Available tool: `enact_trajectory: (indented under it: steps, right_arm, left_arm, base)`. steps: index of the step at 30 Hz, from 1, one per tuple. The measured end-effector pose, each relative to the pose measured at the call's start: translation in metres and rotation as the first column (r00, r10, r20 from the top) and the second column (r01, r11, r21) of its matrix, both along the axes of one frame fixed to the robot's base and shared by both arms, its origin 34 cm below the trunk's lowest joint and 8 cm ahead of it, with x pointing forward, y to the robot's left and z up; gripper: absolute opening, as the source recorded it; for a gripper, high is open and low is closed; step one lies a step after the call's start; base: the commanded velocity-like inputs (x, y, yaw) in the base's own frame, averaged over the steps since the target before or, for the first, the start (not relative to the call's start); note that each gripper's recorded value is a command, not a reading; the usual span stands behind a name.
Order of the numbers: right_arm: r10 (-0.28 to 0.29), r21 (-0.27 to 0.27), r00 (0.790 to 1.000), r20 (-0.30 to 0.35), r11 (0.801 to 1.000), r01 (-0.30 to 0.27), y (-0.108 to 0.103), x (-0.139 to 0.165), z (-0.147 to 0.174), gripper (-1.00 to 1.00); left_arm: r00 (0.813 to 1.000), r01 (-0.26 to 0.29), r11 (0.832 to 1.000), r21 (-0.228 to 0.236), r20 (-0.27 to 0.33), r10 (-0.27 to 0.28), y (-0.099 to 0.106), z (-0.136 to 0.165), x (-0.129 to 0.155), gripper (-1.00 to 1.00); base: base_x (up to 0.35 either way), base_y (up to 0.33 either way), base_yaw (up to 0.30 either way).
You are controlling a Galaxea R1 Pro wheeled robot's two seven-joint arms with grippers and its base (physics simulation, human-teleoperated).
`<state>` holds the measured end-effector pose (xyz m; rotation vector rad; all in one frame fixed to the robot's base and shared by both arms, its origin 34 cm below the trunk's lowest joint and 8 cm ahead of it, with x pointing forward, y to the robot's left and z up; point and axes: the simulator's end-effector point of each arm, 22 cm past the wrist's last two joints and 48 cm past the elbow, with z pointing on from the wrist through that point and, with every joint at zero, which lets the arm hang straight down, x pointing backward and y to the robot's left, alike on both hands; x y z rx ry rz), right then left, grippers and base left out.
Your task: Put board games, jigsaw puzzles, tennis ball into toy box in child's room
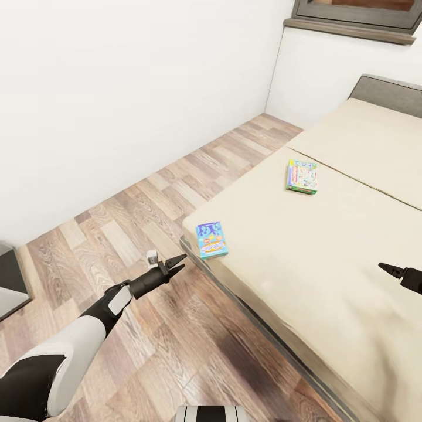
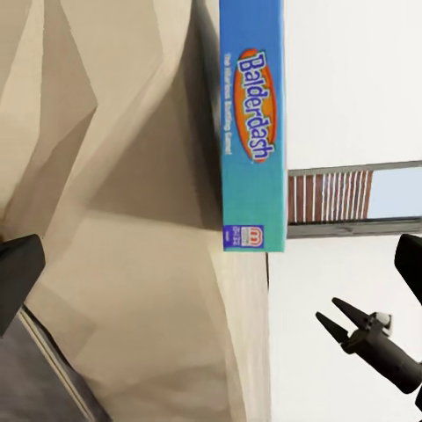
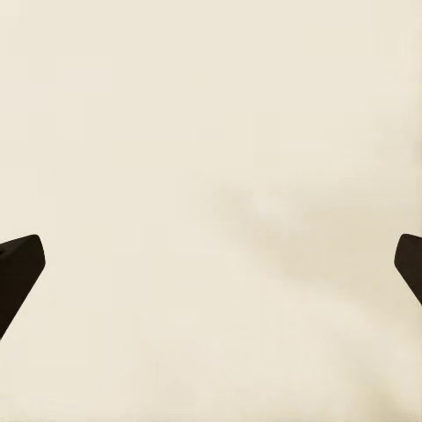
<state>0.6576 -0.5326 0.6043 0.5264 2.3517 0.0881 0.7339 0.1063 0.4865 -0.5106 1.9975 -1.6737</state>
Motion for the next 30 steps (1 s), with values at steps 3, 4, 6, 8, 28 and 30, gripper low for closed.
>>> enact_trajectory:
  steps: [3,4,6,8,28,30]
  right_arm:
    - [0.0,0.0,1.0,0.0,1.0,0.0,0.0,0.0,0.0,1.0]
    - [0.001,0.0,1.0,0.0,1.0,-0.001,0.0,0.0,0.0,1.0]
    - [0.002,0.0,1.0,0.0,1.0,-0.002,0.001,0.0,0.0,1.0]
    - [0.005,0.002,1.0,-0.001,1.0,-0.005,0.002,0.001,-0.001,1.0]
    - [0.009,0.003,1.0,-0.003,1.0,-0.009,0.004,0.001,-0.002,1.0]
    - [0.009,0.003,1.0,-0.003,1.0,-0.009,0.004,0.001,-0.002,1.0]
  left_arm:
    - [1.0,-0.003,1.0,-0.002,-0.002,0.003,-0.002,0.0,0.001,1.0]
    - [1.0,-0.003,1.0,-0.004,-0.003,0.003,-0.004,0.0,0.001,1.0]
    - [1.0,-0.004,1.0,-0.007,-0.003,0.004,-0.006,0.001,0.002,1.0]
    - [1.0,-0.004,1.0,-0.01,-0.003,0.004,-0.008,0.002,0.003,1.0]
    - [0.999,-0.042,0.999,-0.025,-0.019,0.042,-0.02,0.007,0.017,1.0]
    - [0.999,-0.044,0.999,-0.033,-0.017,0.043,-0.024,0.009,0.019,1.0]
  base:
    - [0.0,0.0,-0.008]
    - [0.0,0.0,-0.029]
    - [0.0,0.0,-0.04]
    - [0.0,0.0,-0.073]
    - [0.0,0.0,-0.098]
    - [0.0,0.0,-0.095]
